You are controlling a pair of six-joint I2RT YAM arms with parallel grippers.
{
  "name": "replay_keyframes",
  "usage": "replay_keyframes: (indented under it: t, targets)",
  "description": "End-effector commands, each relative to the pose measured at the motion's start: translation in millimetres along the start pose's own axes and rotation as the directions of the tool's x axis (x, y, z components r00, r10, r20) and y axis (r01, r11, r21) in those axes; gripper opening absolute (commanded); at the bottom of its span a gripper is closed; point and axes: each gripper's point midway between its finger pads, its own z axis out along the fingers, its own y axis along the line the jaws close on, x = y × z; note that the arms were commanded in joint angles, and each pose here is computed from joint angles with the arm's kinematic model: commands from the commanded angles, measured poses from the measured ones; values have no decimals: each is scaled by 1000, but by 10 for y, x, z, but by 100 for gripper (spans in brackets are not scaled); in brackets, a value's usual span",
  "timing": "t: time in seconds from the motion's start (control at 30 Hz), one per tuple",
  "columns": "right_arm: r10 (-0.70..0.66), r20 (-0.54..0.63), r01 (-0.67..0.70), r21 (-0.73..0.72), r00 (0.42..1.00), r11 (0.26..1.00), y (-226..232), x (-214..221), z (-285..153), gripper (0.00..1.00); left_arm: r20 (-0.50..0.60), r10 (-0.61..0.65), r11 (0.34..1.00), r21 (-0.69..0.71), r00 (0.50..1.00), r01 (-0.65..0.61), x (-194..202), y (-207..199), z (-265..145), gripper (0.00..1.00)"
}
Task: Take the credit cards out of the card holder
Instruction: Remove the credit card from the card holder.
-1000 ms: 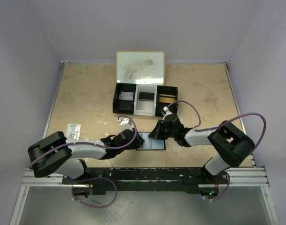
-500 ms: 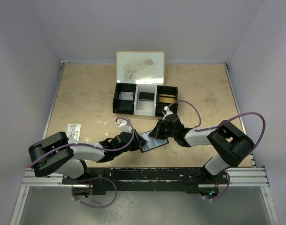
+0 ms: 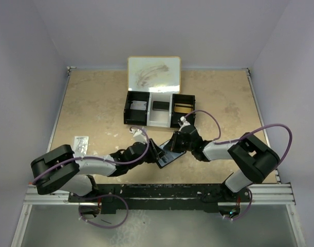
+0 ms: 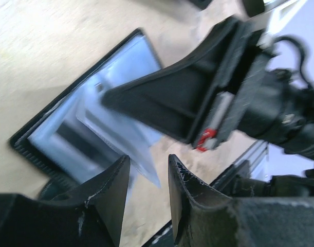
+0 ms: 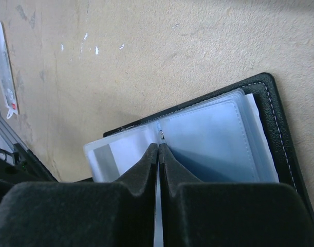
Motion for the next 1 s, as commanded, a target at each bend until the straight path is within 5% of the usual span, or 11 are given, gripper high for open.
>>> replay_keyframes:
  t: [0.0,0.5,0.63,0.97]
  targets:
    - [-2,-130,19,129,991,991,-360,390,-115,6,120,-30,988,155,992,12,-374,-600,66,34]
    - [-35,-80,45,124,996,991,-174,182,-338,11,120,-12,994,112,993,-2,-348,-544,157,34]
    - [-127,-18,129,121,992,984,-75,-18,-443,21,186,-5,1000,1,983,5,-501,-332,-31,34]
    - [-310,-45,313,76,950,947,133,-1,-651,64,232,7,994,-104,973,17,-632,-18,-451,35]
